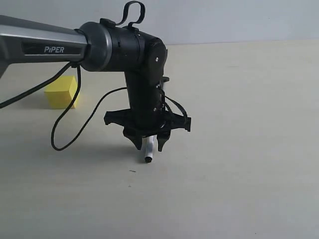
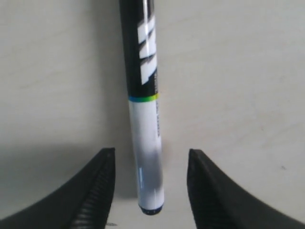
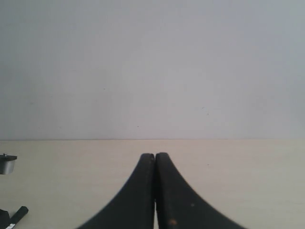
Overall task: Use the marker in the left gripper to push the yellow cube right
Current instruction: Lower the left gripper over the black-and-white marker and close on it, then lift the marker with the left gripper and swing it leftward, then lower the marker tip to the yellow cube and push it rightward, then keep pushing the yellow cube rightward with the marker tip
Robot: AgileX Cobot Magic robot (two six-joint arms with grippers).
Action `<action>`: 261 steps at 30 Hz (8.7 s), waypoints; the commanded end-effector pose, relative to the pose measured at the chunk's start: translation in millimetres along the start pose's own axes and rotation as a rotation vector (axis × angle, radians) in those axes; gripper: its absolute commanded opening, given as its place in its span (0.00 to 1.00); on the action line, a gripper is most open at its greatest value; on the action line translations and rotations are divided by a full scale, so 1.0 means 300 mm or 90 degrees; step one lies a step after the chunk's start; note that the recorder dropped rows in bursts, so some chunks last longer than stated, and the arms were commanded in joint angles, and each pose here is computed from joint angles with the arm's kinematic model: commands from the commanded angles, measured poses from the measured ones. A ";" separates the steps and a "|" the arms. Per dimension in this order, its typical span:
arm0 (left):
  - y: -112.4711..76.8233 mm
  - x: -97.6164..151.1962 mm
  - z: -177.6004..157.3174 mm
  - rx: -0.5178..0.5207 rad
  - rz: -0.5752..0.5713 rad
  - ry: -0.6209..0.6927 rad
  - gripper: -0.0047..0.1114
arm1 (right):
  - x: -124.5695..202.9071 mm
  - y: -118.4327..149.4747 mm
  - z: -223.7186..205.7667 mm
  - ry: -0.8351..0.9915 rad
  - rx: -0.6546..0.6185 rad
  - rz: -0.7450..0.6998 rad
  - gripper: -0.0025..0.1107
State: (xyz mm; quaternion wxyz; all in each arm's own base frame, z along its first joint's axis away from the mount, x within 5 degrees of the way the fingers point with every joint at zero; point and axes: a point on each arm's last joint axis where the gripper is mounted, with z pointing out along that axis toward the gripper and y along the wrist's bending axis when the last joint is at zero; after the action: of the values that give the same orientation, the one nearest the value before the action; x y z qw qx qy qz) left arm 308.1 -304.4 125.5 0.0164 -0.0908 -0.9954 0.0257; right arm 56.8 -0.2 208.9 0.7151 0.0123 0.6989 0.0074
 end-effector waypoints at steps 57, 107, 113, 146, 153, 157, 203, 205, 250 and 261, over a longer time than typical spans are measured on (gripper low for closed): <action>0.172 -0.069 -0.654 -0.020 0.662 -0.259 0.04 | 0.003 -0.001 -0.001 -0.003 0.004 -0.003 0.02; 1.314 -0.279 -0.237 -0.121 0.824 -0.033 0.04 | 0.003 -0.001 -0.001 -0.004 0.004 -0.003 0.02; 1.325 -0.292 -0.168 -0.110 0.838 -0.023 0.04 | 0.003 -0.001 -0.001 -0.004 0.004 -0.003 0.02; 1.202 -0.327 -0.132 -0.080 0.853 -0.021 0.04 | 0.003 -0.001 -0.001 -0.004 0.004 -0.003 0.02; 1.095 -0.350 -0.127 -0.063 0.884 -0.039 0.04 | 0.003 -0.001 -0.001 -0.004 0.004 -0.003 0.02; 0.986 -0.369 -0.122 -0.053 0.920 -0.054 0.04 | 0.003 -0.001 -0.001 -0.004 0.004 -0.003 0.02; 0.841 -0.378 -0.120 -0.023 0.900 -0.073 0.04 | 0.003 -0.001 -0.001 -0.005 0.004 -0.003 0.02; 0.792 -0.387 -0.118 -0.031 0.912 -0.088 0.04 | 0.003 -0.001 -0.001 -0.005 0.004 -0.003 0.02; 0.576 -0.427 -0.095 -0.002 1.016 -0.090 0.04 | 0.003 -0.001 -0.001 -0.005 0.004 -0.003 0.02; 0.573 -0.424 -0.094 -0.002 0.932 -0.077 0.04 | 0.003 -0.001 -0.001 -0.005 0.004 -0.003 0.02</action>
State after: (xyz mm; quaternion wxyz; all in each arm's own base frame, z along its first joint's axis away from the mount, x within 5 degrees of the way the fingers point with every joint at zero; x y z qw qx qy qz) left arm 469.1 -144.0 135.7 -0.0560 -0.7318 -0.6785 0.0321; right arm 56.8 -0.2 208.9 0.7151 0.0123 0.6989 0.0074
